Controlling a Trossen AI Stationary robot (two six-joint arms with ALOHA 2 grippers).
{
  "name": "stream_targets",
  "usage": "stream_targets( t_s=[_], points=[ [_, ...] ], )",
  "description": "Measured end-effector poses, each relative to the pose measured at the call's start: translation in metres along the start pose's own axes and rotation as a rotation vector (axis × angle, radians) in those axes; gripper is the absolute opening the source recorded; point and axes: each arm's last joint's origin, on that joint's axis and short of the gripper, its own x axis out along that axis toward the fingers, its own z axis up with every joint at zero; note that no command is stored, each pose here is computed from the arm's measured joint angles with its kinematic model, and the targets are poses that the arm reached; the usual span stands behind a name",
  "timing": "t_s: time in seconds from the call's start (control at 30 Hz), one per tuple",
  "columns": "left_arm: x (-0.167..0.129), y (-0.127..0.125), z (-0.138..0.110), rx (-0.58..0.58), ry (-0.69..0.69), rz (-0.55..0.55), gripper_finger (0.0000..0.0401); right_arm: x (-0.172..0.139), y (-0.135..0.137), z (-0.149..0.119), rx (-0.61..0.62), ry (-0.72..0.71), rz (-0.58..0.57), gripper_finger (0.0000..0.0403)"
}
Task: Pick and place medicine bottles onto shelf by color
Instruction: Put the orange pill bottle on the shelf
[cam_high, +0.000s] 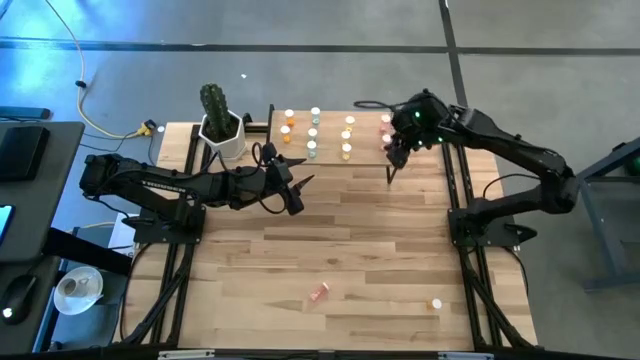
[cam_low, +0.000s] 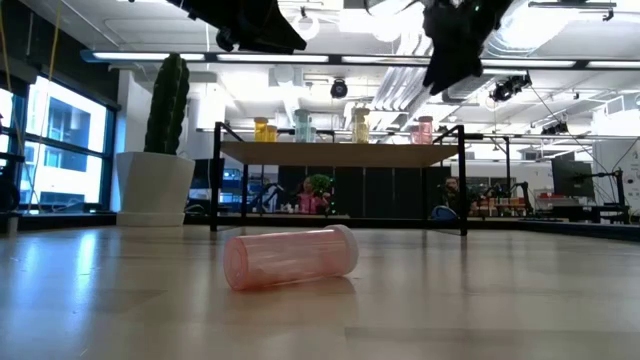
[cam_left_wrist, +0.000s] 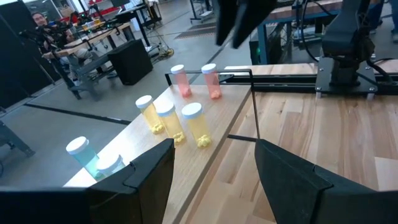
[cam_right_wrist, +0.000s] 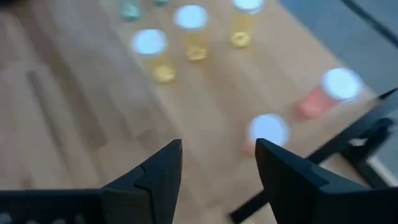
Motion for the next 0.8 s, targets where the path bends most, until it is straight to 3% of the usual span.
stream_targets(
  t_s=[0.2, 0.43, 0.8],
  points=[
    [0.000, 0.000, 0.000, 0.000, 0.000, 0.000, 0.0211, -0.010, 0.040, -0.011, -0.022, 0.024, 0.051, 0.0195],
    [0.000, 0.000, -0.002, 0.011, 0.017, -0.002, 0.0211, -0.008, 0.081, -0.036, -0.035, 0.062, -0.059, 0.0195],
    [0.000, 0.000, -0.003, 0.070, 0.025, -0.004, 0.0211, 0.006, 0.135, -0.102, 0.157, 0.122, -0.032, 0.0195]
  ],
)
